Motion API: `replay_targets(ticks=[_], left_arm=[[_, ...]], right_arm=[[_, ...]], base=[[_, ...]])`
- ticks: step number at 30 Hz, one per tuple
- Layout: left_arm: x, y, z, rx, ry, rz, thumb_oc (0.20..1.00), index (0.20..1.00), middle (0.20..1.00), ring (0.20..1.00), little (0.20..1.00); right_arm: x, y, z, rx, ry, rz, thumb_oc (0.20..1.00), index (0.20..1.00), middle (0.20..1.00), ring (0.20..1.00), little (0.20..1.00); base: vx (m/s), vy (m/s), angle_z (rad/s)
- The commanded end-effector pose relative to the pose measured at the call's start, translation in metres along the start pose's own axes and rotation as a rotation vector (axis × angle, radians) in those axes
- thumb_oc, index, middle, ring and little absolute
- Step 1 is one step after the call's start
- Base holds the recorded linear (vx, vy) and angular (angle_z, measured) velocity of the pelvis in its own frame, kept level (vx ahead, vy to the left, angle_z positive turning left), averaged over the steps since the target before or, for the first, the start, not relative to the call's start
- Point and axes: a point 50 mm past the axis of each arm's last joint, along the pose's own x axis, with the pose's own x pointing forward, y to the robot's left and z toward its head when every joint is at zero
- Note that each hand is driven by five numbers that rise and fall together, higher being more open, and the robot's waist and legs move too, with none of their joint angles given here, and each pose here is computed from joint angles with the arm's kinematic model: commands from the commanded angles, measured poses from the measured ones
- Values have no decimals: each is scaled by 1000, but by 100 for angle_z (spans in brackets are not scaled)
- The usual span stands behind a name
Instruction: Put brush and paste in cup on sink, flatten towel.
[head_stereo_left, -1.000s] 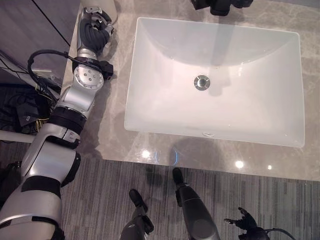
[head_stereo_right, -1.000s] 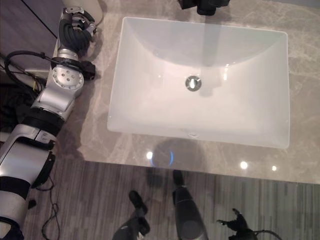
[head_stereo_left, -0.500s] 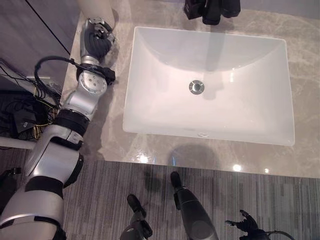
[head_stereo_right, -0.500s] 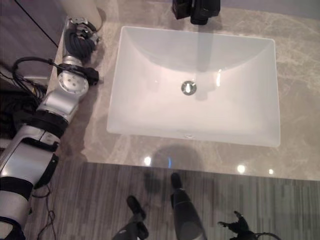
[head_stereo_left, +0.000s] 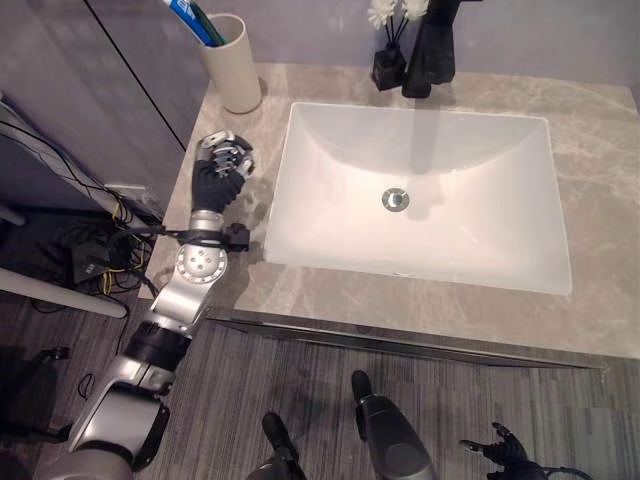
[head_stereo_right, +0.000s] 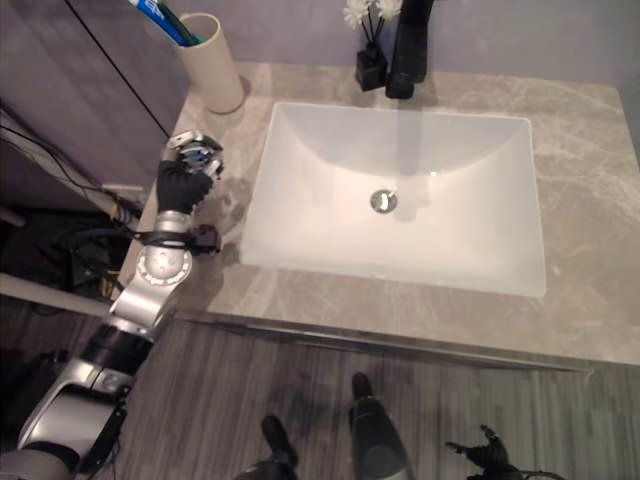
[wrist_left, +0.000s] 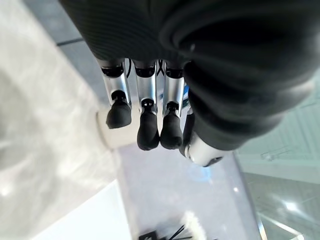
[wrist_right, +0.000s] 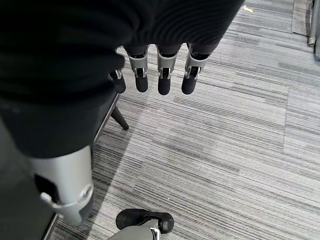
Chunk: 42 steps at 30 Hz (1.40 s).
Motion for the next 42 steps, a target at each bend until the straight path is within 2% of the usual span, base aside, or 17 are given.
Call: replay_targets(ticks=[1, 11, 17, 22, 31, 37, 42], left_arm=[[13, 17, 27, -70, -139, 44, 200, 200, 200, 200, 200], [1, 25, 28, -50, -151, 14, 200, 200, 200, 200, 200], [-6, 21, 34, -34, -179, -50, 200, 200, 200, 200, 200], [-5, 19, 39, -20, -204, -68, 200, 200, 200, 200, 200], [-24, 58, 45, 156, -217, -6, 200, 200, 200, 200, 200], [-45, 91, 22, 291, -84, 100, 200, 200, 200, 200, 200], [-57, 106, -11, 339, 92, 147, 200, 200, 200, 200, 200]], right_arm=[[-9, -20, -34, -37, 101, -50, 1000, 1000, 1000, 1000, 1000], [-8, -34, -37, -25, 126, -93, 1000, 1000, 1000, 1000, 1000], [-8, -18, -33, -46, 113, -31, 1000, 1000, 1000, 1000, 1000], [-6, -4, -25, -151, 82, 31, 1000, 1000, 1000, 1000, 1000], [-3, 21, -3, -261, -3, 123, 1000, 1000, 1000, 1000, 1000], [-3, 18, -6, -274, 3, 135, 1000, 1000, 1000, 1000, 1000], [-6, -3, -21, -208, 49, 69, 1000, 1000, 1000, 1000, 1000]], base=[[-3, -118, 4], [28, 17, -20], [50, 320, -82], [-50, 226, -68], [-51, 77, -70], [68, -140, -20], [138, -257, 23]])
